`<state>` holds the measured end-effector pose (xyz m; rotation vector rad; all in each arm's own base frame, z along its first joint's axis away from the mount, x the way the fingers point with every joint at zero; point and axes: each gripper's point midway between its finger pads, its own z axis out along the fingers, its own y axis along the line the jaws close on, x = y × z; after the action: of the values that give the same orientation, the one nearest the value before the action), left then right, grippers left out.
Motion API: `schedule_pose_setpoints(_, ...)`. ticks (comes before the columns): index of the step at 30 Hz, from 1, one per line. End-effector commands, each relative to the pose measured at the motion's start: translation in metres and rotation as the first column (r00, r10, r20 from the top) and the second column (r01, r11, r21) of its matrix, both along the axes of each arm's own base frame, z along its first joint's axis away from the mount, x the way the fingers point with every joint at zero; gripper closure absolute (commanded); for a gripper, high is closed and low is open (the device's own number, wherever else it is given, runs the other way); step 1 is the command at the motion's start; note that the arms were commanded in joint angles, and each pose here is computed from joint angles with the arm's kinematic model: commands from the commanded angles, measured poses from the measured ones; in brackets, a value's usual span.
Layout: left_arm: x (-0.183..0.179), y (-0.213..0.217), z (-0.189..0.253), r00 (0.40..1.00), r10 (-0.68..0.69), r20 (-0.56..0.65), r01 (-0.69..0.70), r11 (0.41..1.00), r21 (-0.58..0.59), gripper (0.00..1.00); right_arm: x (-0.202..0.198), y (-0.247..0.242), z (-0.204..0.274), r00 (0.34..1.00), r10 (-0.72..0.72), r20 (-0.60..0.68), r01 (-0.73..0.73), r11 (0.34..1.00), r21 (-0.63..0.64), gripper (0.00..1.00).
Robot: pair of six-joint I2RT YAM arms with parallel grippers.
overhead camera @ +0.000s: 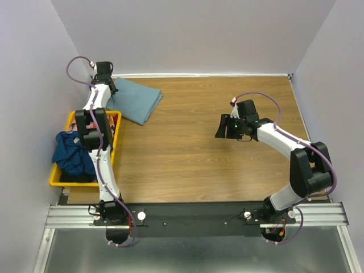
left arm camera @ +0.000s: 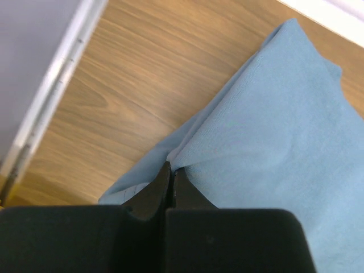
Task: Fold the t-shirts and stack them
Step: Neatly place the folded tshirt to the corner
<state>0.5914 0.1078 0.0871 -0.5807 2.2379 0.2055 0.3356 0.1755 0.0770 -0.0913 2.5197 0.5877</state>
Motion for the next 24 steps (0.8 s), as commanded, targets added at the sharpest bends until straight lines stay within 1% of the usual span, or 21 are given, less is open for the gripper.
schedule_pose_setpoints(1,0.005,0.036,0.006,0.995,0.091,0.035,-0.092,0.996,0.020,1.00,0.001,0.002,0.003,1.000,0.006,-0.016,-0.006,1.000,-0.007,0.33)
schedule_pose_setpoints(6,-0.002,0.071,-0.001,0.984,0.172,0.042,-0.172,0.985,-0.003,1.00,0.000,0.000,0.004,1.000,0.001,-0.020,-0.001,1.000,-0.015,0.33)
schedule_pose_setpoints(13,-0.013,0.103,0.000,0.968,0.243,0.060,-0.243,0.970,-0.017,1.00,0.001,0.001,0.006,1.000,-0.001,-0.024,0.001,1.000,-0.012,0.33)
schedule_pose_setpoints(17,-0.012,0.109,0.004,0.970,0.232,0.066,-0.233,0.972,0.004,0.99,-0.001,0.002,0.005,1.000,0.004,-0.030,-0.004,1.000,-0.009,0.33)
schedule_pose_setpoints(20,-0.011,0.109,0.012,0.969,0.230,0.088,-0.231,0.973,0.008,0.93,-0.001,0.002,0.004,0.999,0.004,-0.034,-0.004,1.000,-0.008,0.33)
schedule_pose_setpoints(21,-0.011,0.110,0.015,0.969,0.230,0.093,-0.232,0.973,0.011,0.88,-0.002,0.003,0.005,0.999,0.006,-0.034,-0.006,1.000,-0.003,0.33)
schedule_pose_setpoints(23,-0.012,0.111,0.020,0.967,0.235,0.104,-0.238,0.971,0.016,0.84,-0.002,0.003,0.006,0.999,0.007,-0.034,-0.006,1.000,0.001,0.34)
schedule_pose_setpoints(24,-0.014,0.112,0.025,0.964,0.241,0.111,-0.245,0.969,0.022,0.74,-0.003,0.003,0.007,0.999,0.007,-0.033,-0.006,1.000,0.001,0.33)
